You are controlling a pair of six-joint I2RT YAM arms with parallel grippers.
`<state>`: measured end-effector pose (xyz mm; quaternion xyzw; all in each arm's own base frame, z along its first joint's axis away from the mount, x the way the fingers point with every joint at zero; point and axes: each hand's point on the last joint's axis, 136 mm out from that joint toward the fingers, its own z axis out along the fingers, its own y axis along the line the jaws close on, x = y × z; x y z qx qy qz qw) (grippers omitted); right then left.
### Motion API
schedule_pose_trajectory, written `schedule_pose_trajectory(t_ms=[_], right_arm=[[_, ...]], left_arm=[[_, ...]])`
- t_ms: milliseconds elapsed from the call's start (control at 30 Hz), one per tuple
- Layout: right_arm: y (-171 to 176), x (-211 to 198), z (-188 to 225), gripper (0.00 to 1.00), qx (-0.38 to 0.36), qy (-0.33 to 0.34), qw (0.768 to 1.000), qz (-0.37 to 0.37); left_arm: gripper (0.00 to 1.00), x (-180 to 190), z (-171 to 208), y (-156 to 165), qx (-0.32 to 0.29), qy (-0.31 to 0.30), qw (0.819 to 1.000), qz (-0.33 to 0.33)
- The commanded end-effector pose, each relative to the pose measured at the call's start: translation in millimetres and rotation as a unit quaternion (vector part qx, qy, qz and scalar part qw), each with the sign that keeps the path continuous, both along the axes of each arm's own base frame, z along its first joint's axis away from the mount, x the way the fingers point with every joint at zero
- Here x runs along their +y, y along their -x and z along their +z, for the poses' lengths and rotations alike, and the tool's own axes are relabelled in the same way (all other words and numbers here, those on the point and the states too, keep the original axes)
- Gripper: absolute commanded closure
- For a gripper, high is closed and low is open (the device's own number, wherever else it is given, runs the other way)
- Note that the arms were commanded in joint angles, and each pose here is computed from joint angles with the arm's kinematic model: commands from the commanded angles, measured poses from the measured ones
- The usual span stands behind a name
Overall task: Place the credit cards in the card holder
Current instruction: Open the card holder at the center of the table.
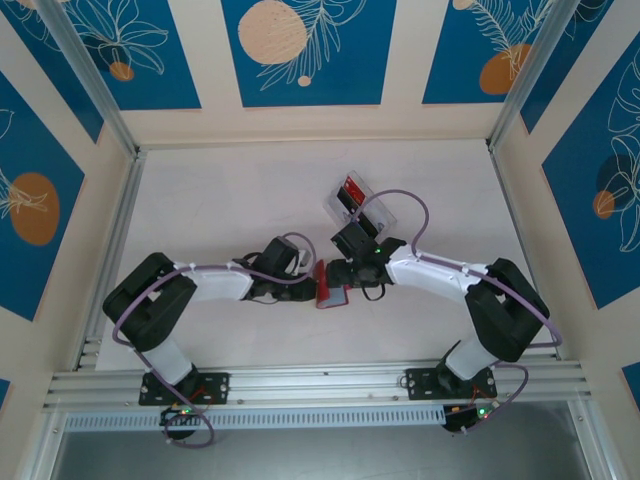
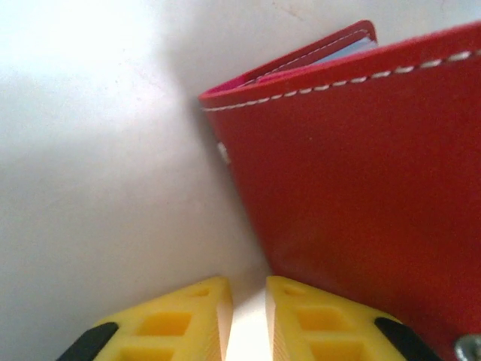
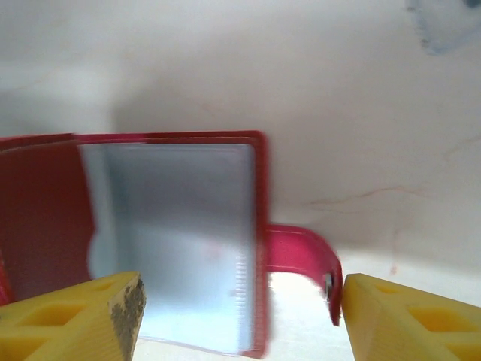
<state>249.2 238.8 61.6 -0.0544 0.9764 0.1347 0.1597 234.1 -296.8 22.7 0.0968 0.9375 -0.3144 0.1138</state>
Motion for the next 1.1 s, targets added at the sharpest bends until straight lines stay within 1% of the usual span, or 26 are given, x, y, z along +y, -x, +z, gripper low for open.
schedule_pose_trajectory(t_ms=[0, 67, 100, 167, 267, 367, 433, 533, 600, 633, 767, 867, 933, 1067], right_arm=[[8, 32, 6, 0.30, 0.013, -0.070, 0.997, 0.042], [7, 37, 4, 0.33, 0.020, -0.077, 0.996, 0.044], [7, 39, 3, 0.35, 0.022, -0.078, 0.996, 0.044], [7, 42, -1, 0.40, 0.026, -0.075, 0.996, 0.046], [7, 45, -6, 0.47, 0.031, -0.070, 0.996, 0.045], [6, 48, -13, 0.50, 0.034, -0.062, 0.996, 0.047], [6, 51, -19, 0.53, 0.037, -0.052, 0.997, 0.050], [7, 56, -28, 0.59, 0.040, -0.035, 0.997, 0.057], [7, 62, -32, 0.65, 0.042, -0.033, 0.997, 0.064], [8, 65, -34, 0.69, 0.044, -0.033, 0.996, 0.069], [13, 73, -41, 0.80, 0.057, -0.029, 0.994, 0.085], [18, 72, -45, 0.83, 0.061, -0.024, 0.994, 0.091], [22, 70, -45, 0.84, 0.063, -0.025, 0.993, 0.095], [25, 66, -38, 0.82, 0.058, -0.036, 0.992, 0.102]], left_arm=[[0.72, -5, 9, -7, -0.013, -0.003, 1.000, 0.004], [0.67, 11, 4, -9, -0.007, -0.031, 0.999, 0.038], [0.65, 17, 5, -10, -0.007, -0.033, 0.998, 0.053], [0.61, 28, 7, -8, -0.012, -0.035, 0.997, 0.074], [0.55, 52, 10, -4, -0.017, -0.071, 0.992, 0.103], [0.55, 79, 15, 0, -0.023, -0.105, 0.985, 0.135], [0.55, 93, 23, 0, -0.032, -0.114, 0.981, 0.153], [0.57, 96, 39, -2, -0.052, -0.106, 0.982, 0.150], [0.59, 88, 49, -5, -0.060, -0.093, 0.985, 0.132], [0.62, 82, 53, -6, -0.063, -0.083, 0.987, 0.121], [0.72, 63, 62, -14, -0.065, -0.054, 0.991, 0.100], [0.82, 50, 58, -20, -0.056, -0.045, 0.994, 0.086], [0.86, 41, 53, -23, -0.049, -0.036, 0.995, 0.078], [0.91, 26, 36, -28, -0.030, -0.026, 0.997, 0.064]])
